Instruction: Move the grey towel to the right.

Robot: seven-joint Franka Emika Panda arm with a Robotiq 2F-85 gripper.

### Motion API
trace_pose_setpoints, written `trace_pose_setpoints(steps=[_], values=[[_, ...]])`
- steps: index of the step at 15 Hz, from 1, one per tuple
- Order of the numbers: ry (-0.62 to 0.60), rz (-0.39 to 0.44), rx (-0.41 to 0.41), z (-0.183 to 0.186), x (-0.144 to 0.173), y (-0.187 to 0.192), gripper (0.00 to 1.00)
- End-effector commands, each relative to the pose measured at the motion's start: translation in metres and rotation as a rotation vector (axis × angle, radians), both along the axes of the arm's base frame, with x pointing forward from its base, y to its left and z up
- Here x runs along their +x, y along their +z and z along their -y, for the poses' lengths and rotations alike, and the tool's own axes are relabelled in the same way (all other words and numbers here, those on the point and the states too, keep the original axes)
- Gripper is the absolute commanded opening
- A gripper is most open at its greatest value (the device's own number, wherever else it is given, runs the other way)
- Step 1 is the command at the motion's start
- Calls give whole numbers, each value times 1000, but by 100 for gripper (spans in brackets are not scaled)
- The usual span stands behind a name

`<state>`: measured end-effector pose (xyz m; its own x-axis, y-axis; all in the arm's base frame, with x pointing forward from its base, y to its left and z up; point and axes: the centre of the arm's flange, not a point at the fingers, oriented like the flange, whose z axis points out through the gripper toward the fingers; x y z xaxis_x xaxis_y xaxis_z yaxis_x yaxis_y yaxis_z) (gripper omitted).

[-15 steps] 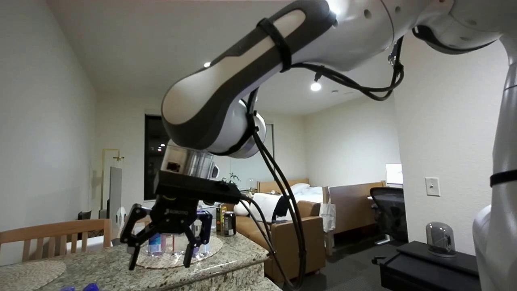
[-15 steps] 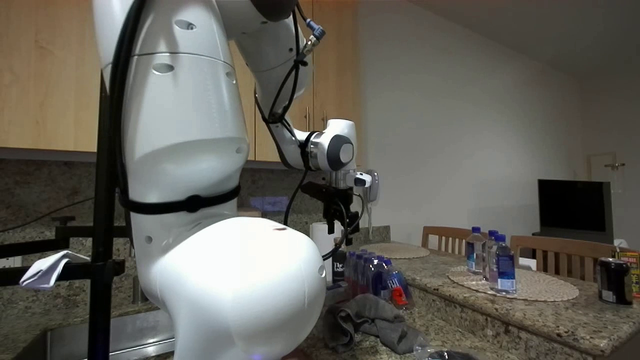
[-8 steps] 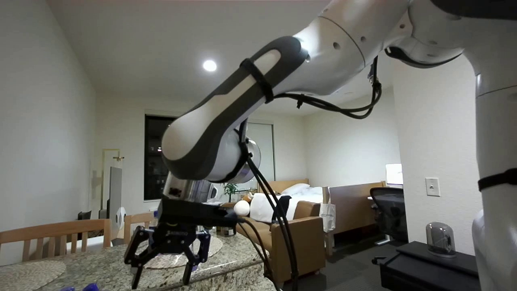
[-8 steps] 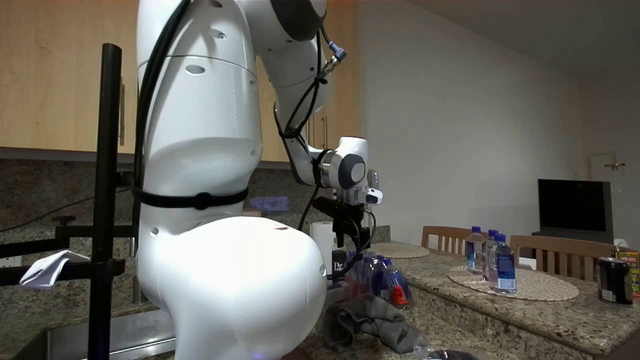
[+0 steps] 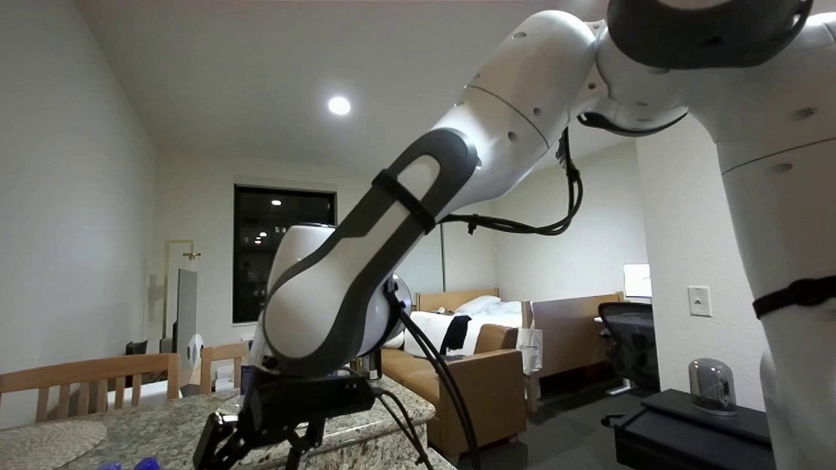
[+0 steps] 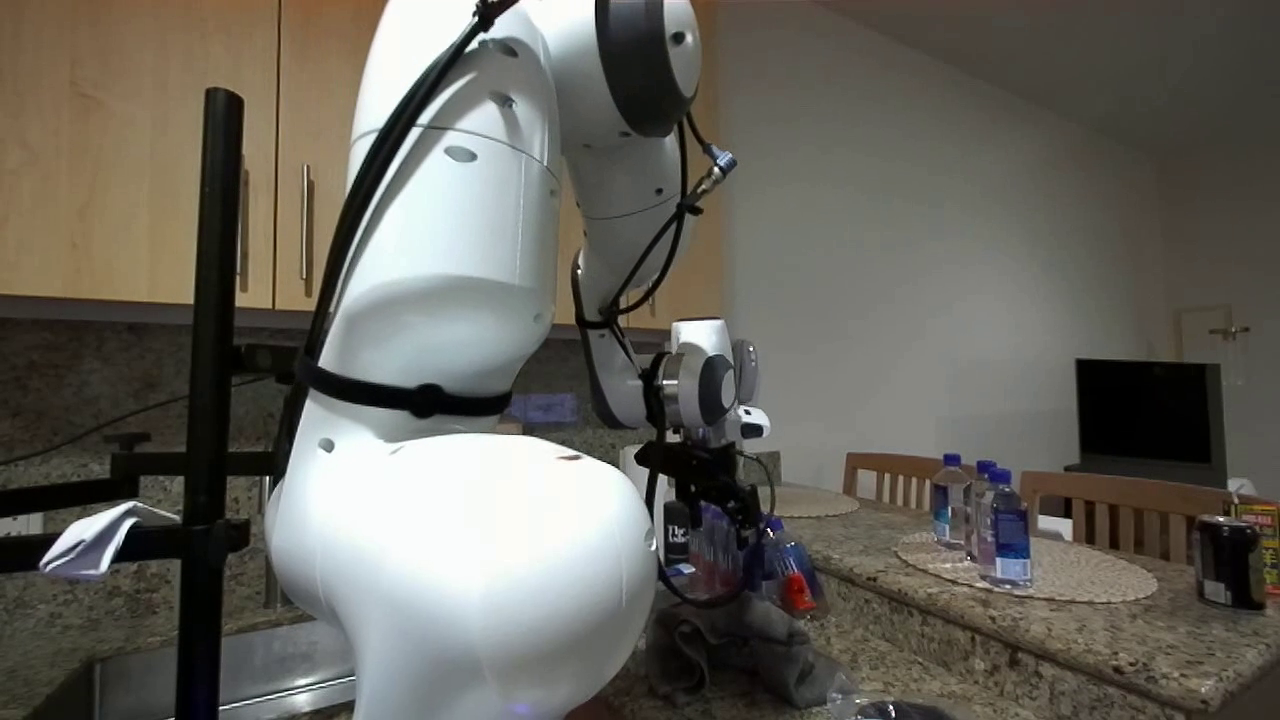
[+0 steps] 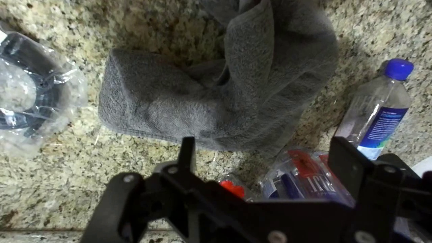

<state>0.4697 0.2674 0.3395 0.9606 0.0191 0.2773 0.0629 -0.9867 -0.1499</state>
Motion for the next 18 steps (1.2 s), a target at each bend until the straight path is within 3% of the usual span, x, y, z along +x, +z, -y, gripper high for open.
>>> trace_pose_setpoints(steps=[1,7,12,18], values=[[-2,-3,0,1,0,-1,100],[-4,-36,-30,-7,4,-3,100],[44,-36,-98,-43,15,-19,100],[-38,-74,-256,-60,29,-70,100]])
